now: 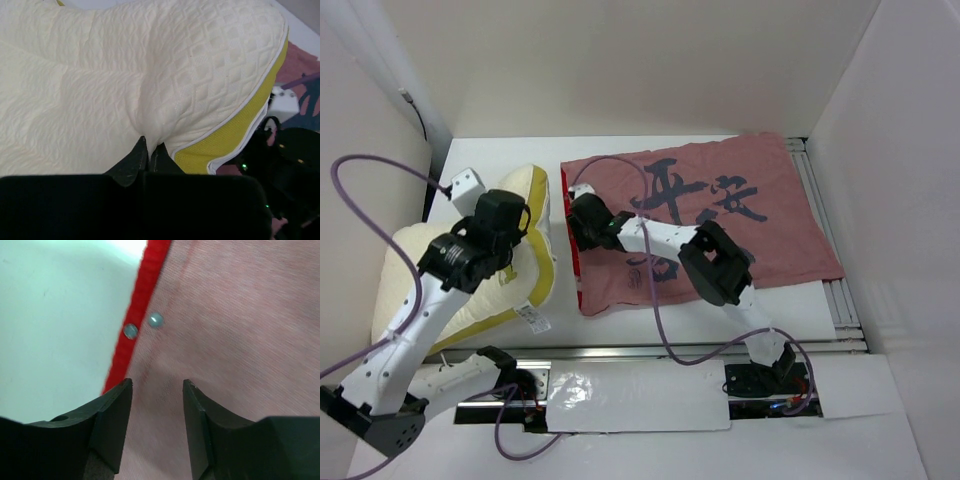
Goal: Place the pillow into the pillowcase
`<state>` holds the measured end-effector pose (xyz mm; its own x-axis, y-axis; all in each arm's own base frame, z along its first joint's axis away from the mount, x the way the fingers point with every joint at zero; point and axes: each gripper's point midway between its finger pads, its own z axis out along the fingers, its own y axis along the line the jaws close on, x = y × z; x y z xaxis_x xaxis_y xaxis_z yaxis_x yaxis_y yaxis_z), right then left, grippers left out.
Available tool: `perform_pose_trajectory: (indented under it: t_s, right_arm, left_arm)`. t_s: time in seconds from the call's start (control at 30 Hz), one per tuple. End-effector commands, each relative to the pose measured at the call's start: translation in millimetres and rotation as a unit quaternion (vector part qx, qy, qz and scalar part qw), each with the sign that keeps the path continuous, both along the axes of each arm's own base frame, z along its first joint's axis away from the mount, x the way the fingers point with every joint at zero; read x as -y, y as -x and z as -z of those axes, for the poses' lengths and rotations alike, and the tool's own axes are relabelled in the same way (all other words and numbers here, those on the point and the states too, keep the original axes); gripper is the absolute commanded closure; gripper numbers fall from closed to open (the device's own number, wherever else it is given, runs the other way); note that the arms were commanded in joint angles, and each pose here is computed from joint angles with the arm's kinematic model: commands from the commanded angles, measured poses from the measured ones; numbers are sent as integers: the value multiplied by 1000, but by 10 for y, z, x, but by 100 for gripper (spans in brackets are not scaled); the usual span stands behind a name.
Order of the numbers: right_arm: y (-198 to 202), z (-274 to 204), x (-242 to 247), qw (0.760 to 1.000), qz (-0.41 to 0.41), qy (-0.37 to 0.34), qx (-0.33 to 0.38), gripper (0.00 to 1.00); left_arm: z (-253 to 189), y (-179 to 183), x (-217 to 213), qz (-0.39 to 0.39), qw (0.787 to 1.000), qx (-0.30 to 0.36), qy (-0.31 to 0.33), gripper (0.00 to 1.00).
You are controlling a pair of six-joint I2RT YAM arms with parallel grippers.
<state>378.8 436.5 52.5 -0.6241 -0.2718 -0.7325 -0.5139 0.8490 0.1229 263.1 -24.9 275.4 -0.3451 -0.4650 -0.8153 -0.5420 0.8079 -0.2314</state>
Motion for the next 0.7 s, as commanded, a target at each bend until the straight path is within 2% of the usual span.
perform_pose_trajectory:
  t_s: [0.0, 0.17, 0.33, 0.47, 0.57, 0.6, 0.67]
  right_arm:
    - [-132, -95, -193, 999, 28, -5, 24, 48]
    - [-93, 168, -278, 998, 42, 31, 28, 48]
    - [-43, 113, -350, 996, 56, 44, 57, 51]
    - [-61, 250, -274, 994, 75, 68, 50, 53]
    - [-23, 360, -207, 992, 86, 81, 37, 58]
    - [-22, 360, -210, 992, 89, 78, 35, 68]
    - [-23, 415, -122, 991, 97, 83, 28, 75]
  left_arm:
    - [-182, 59, -225, -44, 997, 64, 2, 100]
    - [-79, 83, -184, -26, 998, 54, 10, 100]
    - [-22, 56, -141, -13, 998, 54, 11, 100]
    - [4, 45, -121, -6, 999, 51, 11, 100]
    - [-23, 46, -103, 1, 998, 56, 15, 100]
    - [-40, 34, -100, 3, 998, 59, 12, 100]
    - [-22, 22, -95, 3, 998, 60, 12, 100]
